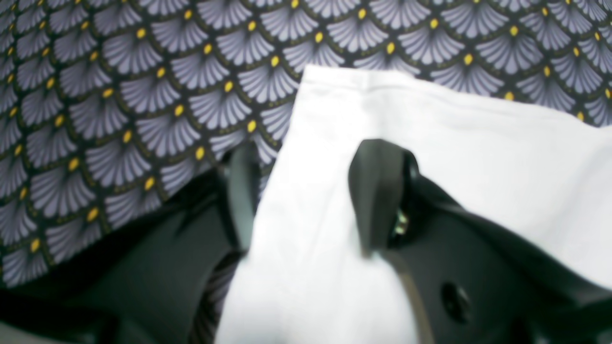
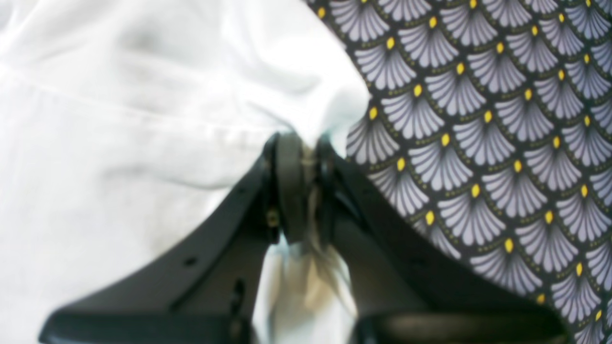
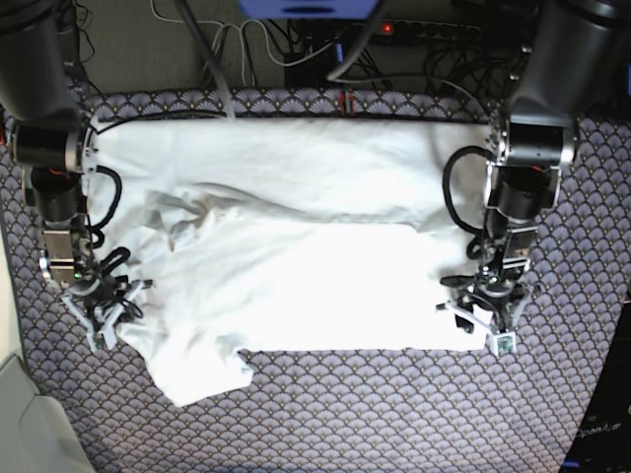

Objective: Fold the T-shirt properly
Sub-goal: 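Grasp the shirt's side edges with both grippers, then lift the hem edge and fold it over toward the collar with both grippers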

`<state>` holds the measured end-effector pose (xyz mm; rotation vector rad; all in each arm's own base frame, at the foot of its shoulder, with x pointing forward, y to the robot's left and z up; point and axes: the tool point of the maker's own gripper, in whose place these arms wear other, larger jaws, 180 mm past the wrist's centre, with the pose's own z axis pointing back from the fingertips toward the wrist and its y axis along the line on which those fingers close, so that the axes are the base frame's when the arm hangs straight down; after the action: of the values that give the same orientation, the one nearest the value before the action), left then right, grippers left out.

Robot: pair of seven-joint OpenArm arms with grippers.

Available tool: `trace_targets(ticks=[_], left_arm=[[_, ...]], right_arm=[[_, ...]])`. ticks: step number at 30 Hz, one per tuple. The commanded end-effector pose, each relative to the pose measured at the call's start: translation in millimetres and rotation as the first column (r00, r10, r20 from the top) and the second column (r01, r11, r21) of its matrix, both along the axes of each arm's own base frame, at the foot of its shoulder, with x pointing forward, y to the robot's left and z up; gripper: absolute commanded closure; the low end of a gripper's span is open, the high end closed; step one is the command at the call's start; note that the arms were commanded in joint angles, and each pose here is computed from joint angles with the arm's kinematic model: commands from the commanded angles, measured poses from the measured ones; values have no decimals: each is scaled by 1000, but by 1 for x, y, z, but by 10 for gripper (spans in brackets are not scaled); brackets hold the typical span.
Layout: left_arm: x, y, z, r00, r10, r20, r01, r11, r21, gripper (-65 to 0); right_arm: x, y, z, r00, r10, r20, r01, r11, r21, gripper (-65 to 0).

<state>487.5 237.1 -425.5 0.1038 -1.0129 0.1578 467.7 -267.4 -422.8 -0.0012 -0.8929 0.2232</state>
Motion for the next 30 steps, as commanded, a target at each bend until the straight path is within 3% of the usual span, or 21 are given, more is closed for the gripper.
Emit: trace_targets(ticks=[1,5,13,19,25,30], left_arm=[[1,2,2,1000,-2,-9,2,1000,5,-320],[-16,4,-15,1000,-3,-15,3,1000,14,-306],[-29,5,-28,999,-1,-39,2,1000,16,-5],[-22,4,-20,1000,-2,-18,2,1000,15,-4],[14,-8,32,992,-32,120,30,999,17,-4],[20,-13,49,994,-51,98,51,999,10,-4]], right_arm=[[10,2,13,1000,11,24,-11,1000,2,-6],[10,2,13,1000,11,24,-11,1000,2,-6],[10,2,13,1000,11,24,-11,1000,2,-6],[12,1,15,999,6,34,-6,1000,7,-6],[28,2,42,994,23,110,-22,1000,-15,-6],[26,1,55,988,52,147,-43,997,-64,-6]])
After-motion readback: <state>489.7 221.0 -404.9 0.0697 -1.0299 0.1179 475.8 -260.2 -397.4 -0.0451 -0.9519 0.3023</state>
